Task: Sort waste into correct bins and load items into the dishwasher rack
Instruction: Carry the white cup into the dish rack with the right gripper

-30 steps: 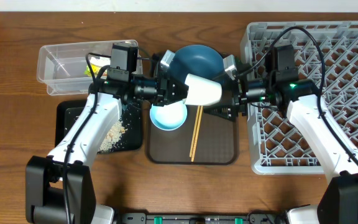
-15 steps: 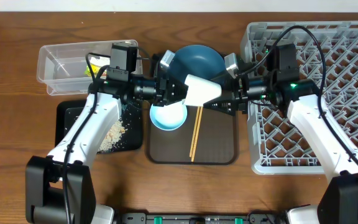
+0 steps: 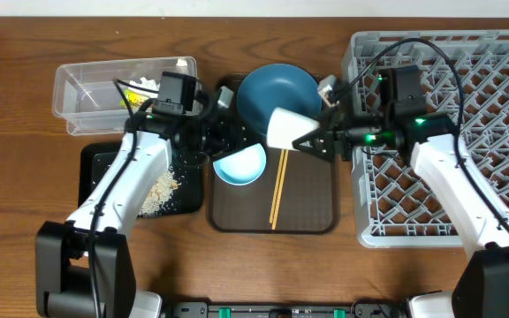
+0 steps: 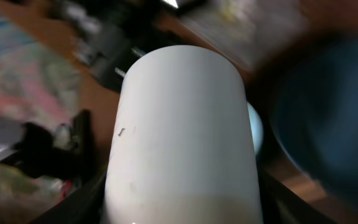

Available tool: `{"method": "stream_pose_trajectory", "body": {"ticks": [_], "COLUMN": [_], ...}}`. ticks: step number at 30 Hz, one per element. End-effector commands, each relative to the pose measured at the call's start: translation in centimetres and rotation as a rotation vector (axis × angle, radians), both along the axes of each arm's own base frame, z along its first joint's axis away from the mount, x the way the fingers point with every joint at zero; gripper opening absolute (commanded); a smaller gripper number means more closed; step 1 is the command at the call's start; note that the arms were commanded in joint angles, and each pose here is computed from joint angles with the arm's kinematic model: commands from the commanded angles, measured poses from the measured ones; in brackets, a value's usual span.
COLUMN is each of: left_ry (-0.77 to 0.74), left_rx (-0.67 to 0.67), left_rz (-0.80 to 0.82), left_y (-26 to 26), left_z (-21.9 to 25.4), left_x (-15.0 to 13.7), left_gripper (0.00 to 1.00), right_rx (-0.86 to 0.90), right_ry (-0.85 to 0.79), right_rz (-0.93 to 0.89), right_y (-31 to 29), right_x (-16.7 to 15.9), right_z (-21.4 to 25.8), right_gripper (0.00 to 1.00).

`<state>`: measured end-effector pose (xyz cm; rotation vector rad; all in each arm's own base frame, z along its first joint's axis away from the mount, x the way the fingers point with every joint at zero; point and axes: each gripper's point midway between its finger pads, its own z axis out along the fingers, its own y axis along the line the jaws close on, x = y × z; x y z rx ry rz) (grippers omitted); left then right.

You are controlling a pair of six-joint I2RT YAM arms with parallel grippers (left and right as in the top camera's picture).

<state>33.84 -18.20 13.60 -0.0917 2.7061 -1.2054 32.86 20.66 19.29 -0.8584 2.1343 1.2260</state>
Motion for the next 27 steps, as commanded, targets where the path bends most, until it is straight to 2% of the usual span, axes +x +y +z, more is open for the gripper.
{"method": "stream_pose_trajectory", "body": {"ticks": [1,9,12,18,27], "left_ry": [-0.097,-0.128,-0.122,-0.115,-0.112], "left_rx": [0.172,0.479,0.54,0.547,0.547], "left_rz": [0.059,0.181,0.204,0.204,0.203], "left_y": [3.5,9.3,10.5,10.6,10.6], "left_z": [-0.2,0.7,0.8,0.8,0.8], "left_x": [1.3,-0.2,-0.8,-1.0,-1.1], "left_gripper": [0.59,0.6,0.6,0.6,0.6], "right_rx": [-0.189,-0.44,-0.542,-0.667,-0.709], "right_ry": [-0.002,0.06,0.129,0.295,0.523], "right_rz": [-0.209,-0.623,-0.802,-1.076,-1.304], "right_y": [-4.5,-15.7,-20.4,-28.0,-36.0], "right_x": [2.1,3.3,2.9,0.5,-2.6], "right_z": [-0.5,3.4,3.8,2.9,0.6], "right_gripper": [0.46,0.42,0.39,0.35,0.35]}}
